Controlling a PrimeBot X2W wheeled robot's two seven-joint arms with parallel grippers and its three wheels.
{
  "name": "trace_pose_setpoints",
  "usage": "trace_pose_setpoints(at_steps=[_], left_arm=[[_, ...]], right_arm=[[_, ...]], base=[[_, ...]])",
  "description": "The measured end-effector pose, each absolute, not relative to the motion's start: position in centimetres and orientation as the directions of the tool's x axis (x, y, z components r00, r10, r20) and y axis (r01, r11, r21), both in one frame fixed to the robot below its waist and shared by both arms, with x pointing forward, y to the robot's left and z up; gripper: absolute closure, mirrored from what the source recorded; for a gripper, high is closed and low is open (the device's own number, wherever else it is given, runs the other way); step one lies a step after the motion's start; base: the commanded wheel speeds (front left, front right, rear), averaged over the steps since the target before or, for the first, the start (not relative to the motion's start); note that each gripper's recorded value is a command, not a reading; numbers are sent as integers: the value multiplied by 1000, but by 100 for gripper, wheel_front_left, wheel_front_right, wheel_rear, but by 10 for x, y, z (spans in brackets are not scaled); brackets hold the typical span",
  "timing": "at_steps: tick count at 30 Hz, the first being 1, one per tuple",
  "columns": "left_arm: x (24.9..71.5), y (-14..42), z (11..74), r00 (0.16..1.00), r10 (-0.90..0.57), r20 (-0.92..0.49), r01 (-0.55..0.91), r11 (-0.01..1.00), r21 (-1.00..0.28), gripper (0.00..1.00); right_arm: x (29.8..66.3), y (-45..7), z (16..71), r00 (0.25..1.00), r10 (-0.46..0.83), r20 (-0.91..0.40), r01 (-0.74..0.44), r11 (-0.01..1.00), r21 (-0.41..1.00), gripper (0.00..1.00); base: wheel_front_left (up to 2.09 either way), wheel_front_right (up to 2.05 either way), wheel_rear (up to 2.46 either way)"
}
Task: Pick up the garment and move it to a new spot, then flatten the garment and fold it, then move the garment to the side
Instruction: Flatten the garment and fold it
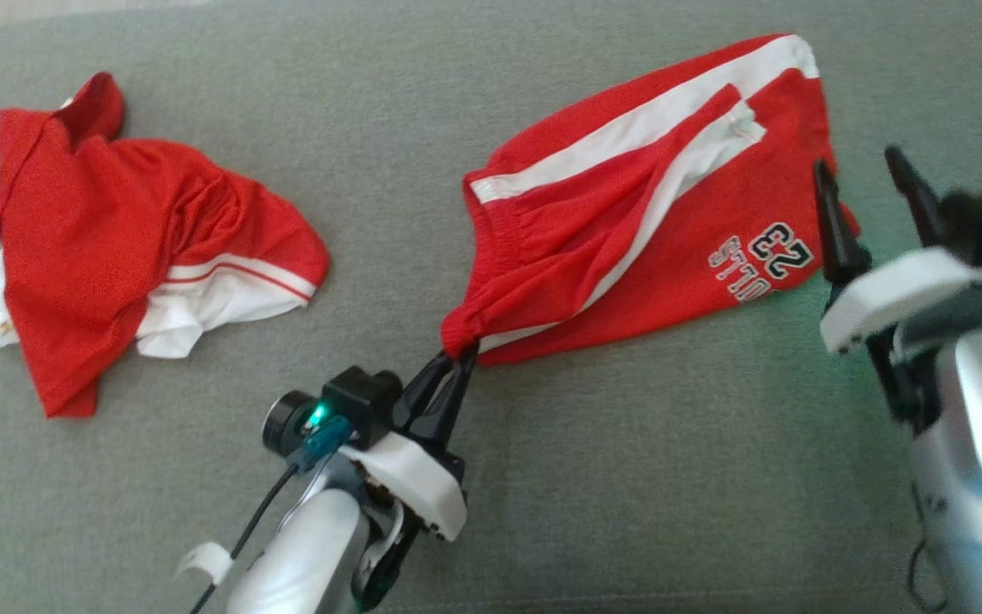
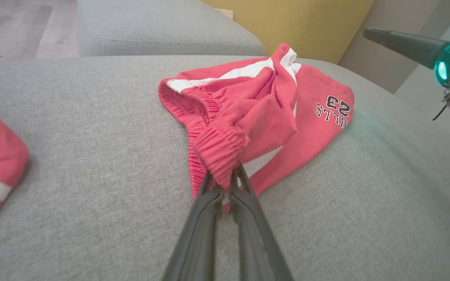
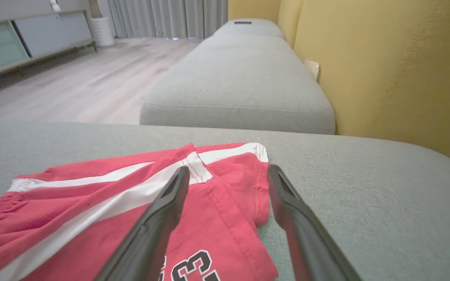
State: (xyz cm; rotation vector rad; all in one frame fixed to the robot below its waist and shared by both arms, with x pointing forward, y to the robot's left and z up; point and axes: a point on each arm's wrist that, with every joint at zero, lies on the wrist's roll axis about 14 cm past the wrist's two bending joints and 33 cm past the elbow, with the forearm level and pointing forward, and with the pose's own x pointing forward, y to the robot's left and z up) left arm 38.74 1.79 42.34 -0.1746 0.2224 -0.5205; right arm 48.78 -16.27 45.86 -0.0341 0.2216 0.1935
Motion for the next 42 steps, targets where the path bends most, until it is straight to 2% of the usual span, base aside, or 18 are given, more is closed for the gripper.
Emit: trace_pose_setpoints(at_steps=[7,15,36,37,38,39,40,42], left_arm=[[391,22,423,849,-503,-165,463,857,-227,100],[396,25,420,852,-494,-171,453,861,-231,100],[400,24,417,849,-497,-180,454,860,-231,100],[400,24,417,849,-497,-180,454,860,-232,100],[400,24,417,849,-497,-180,454,860,-232,100],[400,24,417,850,-495,-181,453,861,-231,100],[400,24,416,850,-495,-181,453,861,-231,100],[400,24,416,850,-494,-182,451,861,-234,100]], right_arm=[[526,-138,441,889,304,-343,-368,919,-139,0],[547,-121,414,807,359,-470,-477,865,-158,0],[551,-119,391,716,382,-585,-501,864,-48,0],[552,-118,392,714,385,-585,-503,863,-46,7],[552,-118,392,714,385,-585,-503,863,-46,44],[552,-117,392,712,388,-586,-505,862,-44,67],[552,-116,392,711,390,-585,-506,861,-40,99],[550,-116,390,707,394,-587,-508,861,-34,100]], base=[[0,0,0],[0,0,0],[0,0,0],[0,0,0],[0,0,0],[0,0,0],[0,0,0],[0,0,0]])
